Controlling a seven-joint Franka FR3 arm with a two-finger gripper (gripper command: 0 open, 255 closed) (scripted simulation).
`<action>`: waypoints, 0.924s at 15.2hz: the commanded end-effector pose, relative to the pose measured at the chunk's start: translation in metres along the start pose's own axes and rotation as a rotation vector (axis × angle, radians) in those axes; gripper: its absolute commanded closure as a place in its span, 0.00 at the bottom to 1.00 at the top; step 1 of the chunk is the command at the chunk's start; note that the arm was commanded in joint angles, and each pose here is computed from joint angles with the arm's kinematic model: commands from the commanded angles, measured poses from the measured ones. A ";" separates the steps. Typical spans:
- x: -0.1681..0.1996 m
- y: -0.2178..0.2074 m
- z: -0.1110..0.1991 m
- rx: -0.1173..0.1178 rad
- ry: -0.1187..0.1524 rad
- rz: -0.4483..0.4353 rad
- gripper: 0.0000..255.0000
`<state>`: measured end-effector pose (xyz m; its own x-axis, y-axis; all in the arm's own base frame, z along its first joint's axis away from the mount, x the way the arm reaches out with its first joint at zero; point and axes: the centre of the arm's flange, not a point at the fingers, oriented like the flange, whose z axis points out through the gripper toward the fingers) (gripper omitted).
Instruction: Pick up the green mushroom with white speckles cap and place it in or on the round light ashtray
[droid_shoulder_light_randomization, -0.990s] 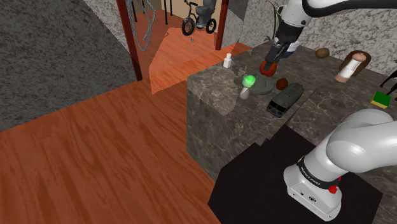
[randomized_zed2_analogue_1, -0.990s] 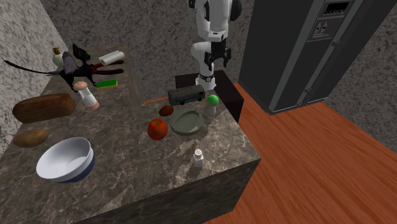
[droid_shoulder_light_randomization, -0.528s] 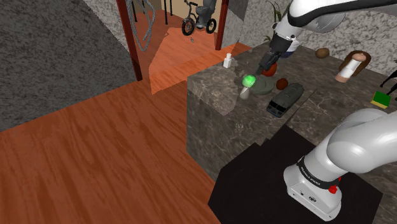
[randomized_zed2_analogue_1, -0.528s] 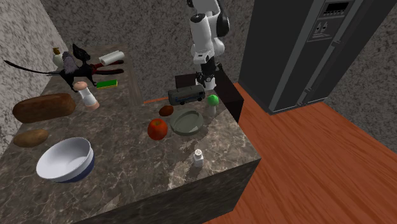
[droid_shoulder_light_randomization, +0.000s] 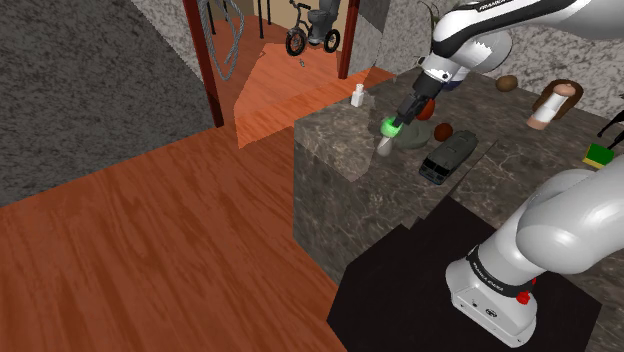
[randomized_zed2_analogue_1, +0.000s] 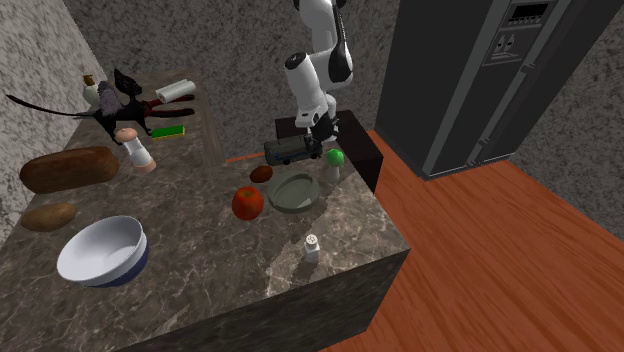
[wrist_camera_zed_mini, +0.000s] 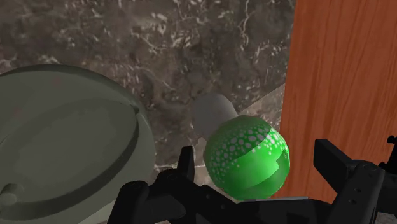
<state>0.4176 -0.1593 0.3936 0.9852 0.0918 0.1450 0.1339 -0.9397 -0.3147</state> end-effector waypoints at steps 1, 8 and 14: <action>0.001 0.000 0.011 0.001 0.001 0.000 0.00; 0.001 0.000 0.024 0.001 0.001 0.000 0.00; 0.001 0.000 0.024 0.001 0.001 0.000 1.00</action>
<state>0.4209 -0.1515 0.3711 0.9851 0.0912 0.1461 0.1337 -0.9395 -0.3153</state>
